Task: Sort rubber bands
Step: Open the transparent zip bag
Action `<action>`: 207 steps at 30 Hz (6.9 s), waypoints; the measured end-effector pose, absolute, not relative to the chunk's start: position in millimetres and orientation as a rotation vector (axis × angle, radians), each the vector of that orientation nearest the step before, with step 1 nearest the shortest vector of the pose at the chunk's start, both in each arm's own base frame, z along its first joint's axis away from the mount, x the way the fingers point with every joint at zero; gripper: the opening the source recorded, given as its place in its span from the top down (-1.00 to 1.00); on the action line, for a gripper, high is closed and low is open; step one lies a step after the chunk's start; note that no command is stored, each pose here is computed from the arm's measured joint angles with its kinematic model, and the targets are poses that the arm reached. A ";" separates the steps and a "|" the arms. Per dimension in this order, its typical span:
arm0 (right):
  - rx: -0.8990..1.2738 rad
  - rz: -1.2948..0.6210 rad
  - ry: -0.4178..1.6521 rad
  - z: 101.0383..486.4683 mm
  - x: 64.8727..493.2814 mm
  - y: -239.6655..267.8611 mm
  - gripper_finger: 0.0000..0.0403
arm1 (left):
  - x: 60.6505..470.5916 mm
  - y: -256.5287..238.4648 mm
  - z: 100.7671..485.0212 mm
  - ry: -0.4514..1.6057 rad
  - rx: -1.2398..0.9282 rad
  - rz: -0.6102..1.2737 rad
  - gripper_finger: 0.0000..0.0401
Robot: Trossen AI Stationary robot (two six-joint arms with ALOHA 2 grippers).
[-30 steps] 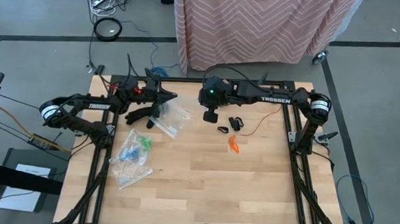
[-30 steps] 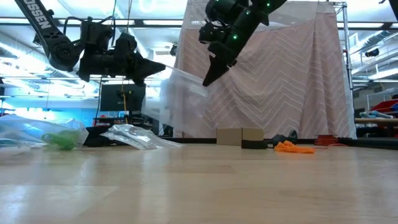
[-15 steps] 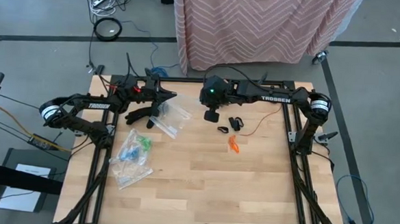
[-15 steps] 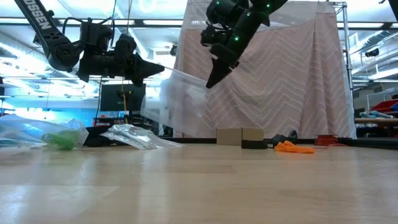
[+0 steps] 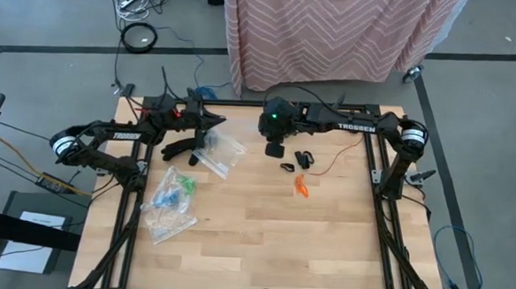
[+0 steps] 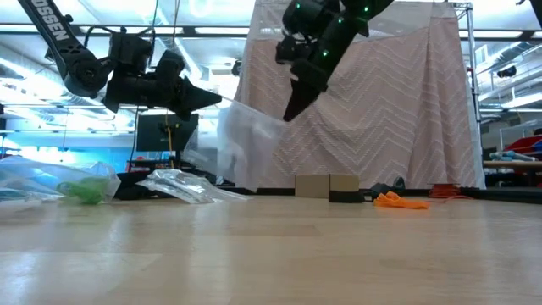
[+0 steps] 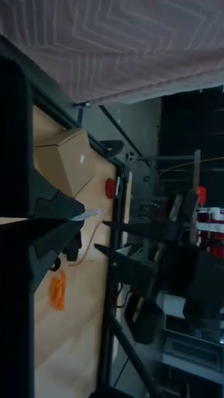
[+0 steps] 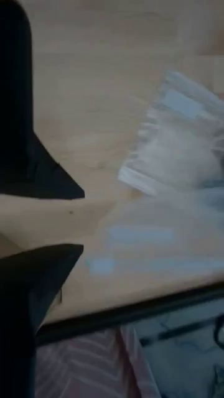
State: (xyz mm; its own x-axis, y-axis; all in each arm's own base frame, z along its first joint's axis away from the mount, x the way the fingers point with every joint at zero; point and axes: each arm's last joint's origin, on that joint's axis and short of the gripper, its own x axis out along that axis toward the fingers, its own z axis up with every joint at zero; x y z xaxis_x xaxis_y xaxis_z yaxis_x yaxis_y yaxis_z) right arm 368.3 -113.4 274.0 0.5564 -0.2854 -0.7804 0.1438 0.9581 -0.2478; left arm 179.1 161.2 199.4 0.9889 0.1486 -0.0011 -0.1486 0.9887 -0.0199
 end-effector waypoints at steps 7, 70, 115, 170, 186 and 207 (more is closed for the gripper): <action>-0.294 -0.353 0.990 276.2 365.4 -117.9 0.17 | 177.1 163.0 198.1 0.012 -0.020 0.149 1.00; -0.367 -0.321 0.661 326.3 374.4 -9.1 1.00 | 219.7 97.7 218.1 -0.185 0.258 -0.075 1.00; -0.232 -0.197 0.676 300.1 394.3 -5.7 1.00 | 224.9 86.2 220.5 -0.211 0.230 -0.071 1.00; -0.449 -0.573 0.652 313.2 379.9 33.7 1.00 | 216.2 85.6 206.2 -0.191 0.016 0.089 1.00; -0.417 -0.522 0.667 312.8 383.0 13.6 1.00 | 215.3 85.3 207.0 -0.207 0.015 0.091 1.00; -0.406 -0.474 0.648 314.7 386.6 0.1 1.00 | 215.2 85.3 206.9 -0.206 0.020 0.092 1.00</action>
State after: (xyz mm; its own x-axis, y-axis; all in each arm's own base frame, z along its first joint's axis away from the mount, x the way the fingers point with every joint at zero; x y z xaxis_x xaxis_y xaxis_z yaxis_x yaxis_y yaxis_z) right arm 386.6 0.1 314.7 0.6985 -0.5358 -0.4744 0.2901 0.8180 -0.4967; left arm 215.2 85.3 206.9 0.9746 0.0891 0.2054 -0.0932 0.9956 0.0100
